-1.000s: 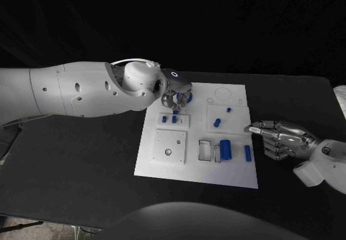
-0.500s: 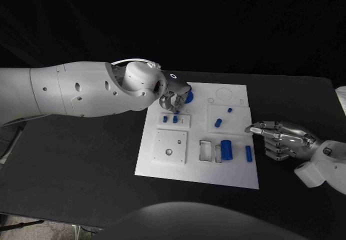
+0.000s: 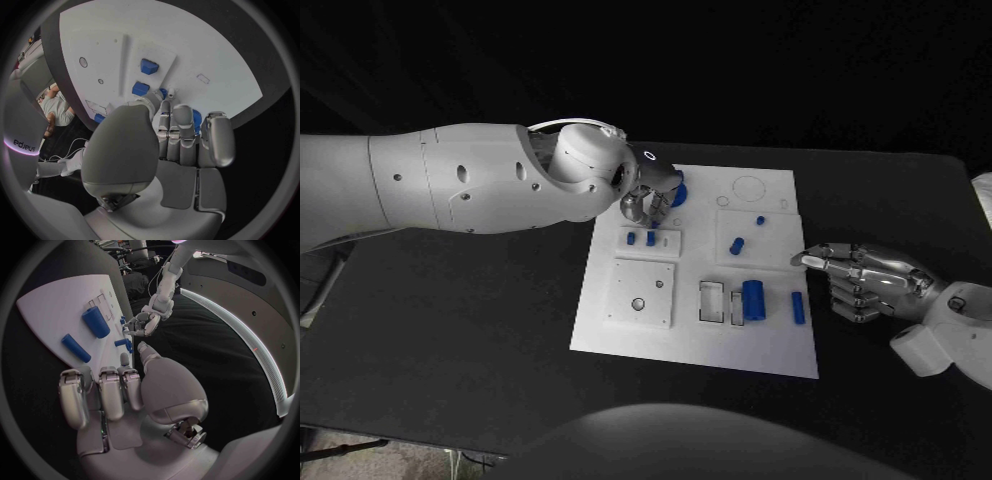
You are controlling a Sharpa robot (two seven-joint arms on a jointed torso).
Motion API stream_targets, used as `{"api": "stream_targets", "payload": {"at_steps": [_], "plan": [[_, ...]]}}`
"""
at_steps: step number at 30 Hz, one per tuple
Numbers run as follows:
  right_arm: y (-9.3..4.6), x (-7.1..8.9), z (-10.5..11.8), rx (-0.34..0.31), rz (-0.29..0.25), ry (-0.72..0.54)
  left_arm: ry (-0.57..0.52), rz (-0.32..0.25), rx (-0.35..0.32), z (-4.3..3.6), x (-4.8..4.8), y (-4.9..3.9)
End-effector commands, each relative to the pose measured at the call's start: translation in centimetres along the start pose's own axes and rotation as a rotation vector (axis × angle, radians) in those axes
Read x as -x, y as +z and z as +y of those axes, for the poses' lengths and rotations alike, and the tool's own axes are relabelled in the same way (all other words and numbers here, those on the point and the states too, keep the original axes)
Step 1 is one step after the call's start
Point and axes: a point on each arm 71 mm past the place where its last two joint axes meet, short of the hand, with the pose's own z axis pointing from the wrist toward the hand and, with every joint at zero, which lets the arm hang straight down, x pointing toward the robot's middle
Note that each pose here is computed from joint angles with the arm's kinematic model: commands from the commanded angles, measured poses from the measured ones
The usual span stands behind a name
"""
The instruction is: Assemble the parts on the task board
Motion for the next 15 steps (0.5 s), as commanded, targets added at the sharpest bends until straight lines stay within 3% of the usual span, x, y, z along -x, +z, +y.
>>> {"api": "stream_targets", "payload": {"at_steps": [1,15], "plan": [[0.0,-0.24,-0.03,0.0,0.024,0.002,0.004,0.029,-0.003,-0.18,-0.23,0.13],[-0.02,-0.32,-0.01,0.002,0.027,0.003,0.021,0.006,-0.035,-0.8,-0.3,0.42]]}}
